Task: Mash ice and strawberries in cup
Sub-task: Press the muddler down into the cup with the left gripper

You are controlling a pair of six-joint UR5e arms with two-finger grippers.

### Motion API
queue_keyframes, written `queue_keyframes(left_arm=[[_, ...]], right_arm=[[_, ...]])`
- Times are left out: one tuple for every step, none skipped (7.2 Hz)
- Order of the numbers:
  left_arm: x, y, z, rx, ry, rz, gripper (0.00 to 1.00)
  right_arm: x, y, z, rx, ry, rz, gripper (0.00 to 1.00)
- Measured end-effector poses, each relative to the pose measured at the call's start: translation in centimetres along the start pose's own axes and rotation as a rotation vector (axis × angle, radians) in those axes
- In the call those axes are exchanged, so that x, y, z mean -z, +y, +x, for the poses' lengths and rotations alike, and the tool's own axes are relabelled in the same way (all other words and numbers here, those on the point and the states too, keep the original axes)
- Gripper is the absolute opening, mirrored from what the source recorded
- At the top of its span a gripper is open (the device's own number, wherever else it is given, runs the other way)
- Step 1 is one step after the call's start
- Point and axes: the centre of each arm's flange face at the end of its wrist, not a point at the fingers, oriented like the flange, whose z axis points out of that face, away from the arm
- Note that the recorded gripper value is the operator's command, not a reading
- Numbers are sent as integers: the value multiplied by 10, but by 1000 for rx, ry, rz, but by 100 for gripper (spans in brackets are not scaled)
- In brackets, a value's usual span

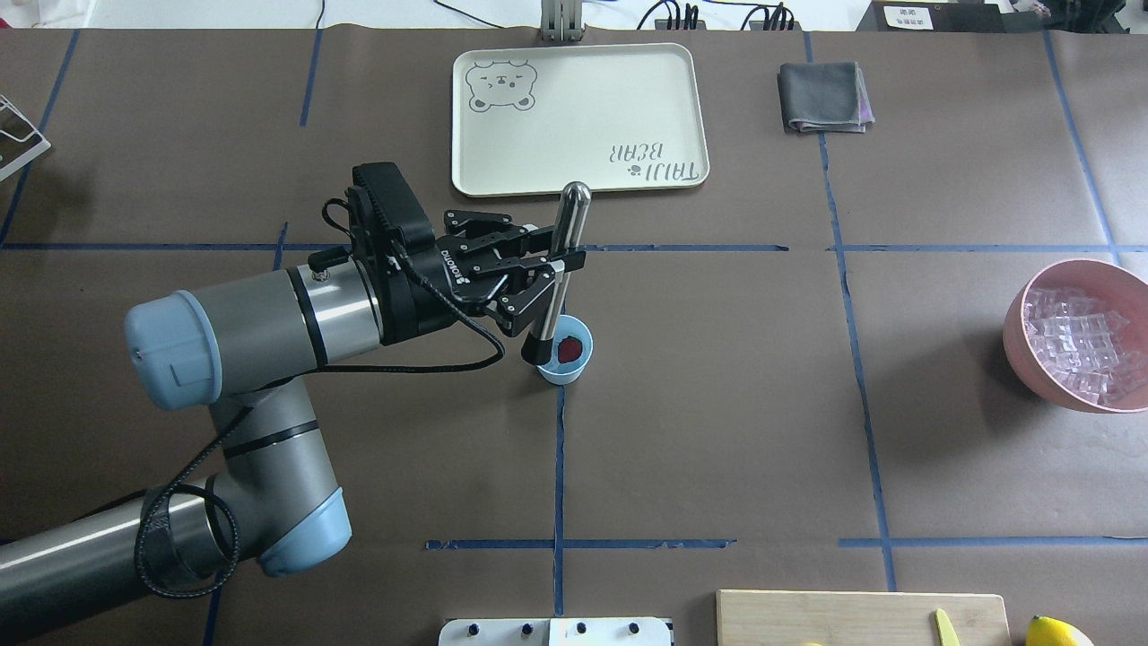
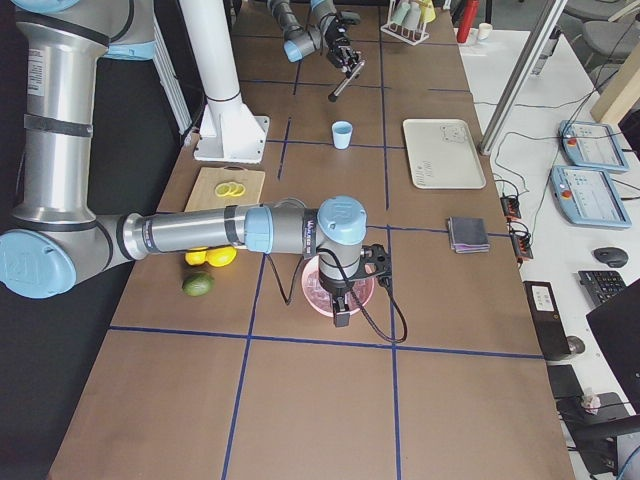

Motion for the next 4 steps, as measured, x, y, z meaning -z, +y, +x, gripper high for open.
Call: queue_keyframes(left_arm=[[-8, 4, -1, -23, -13, 56, 0], [-15, 4, 0, -59, -32, 100, 0], [-19, 8, 3, -102, -49, 132, 0], [-21, 21, 1, -132, -61, 163, 0]], right_arm=[[0, 0, 0, 0, 0, 0, 99], [0, 0, 0, -1, 0, -1, 99], [0, 0, 0, 0, 1, -1, 99], [0, 0, 0, 1, 1, 0, 99]])
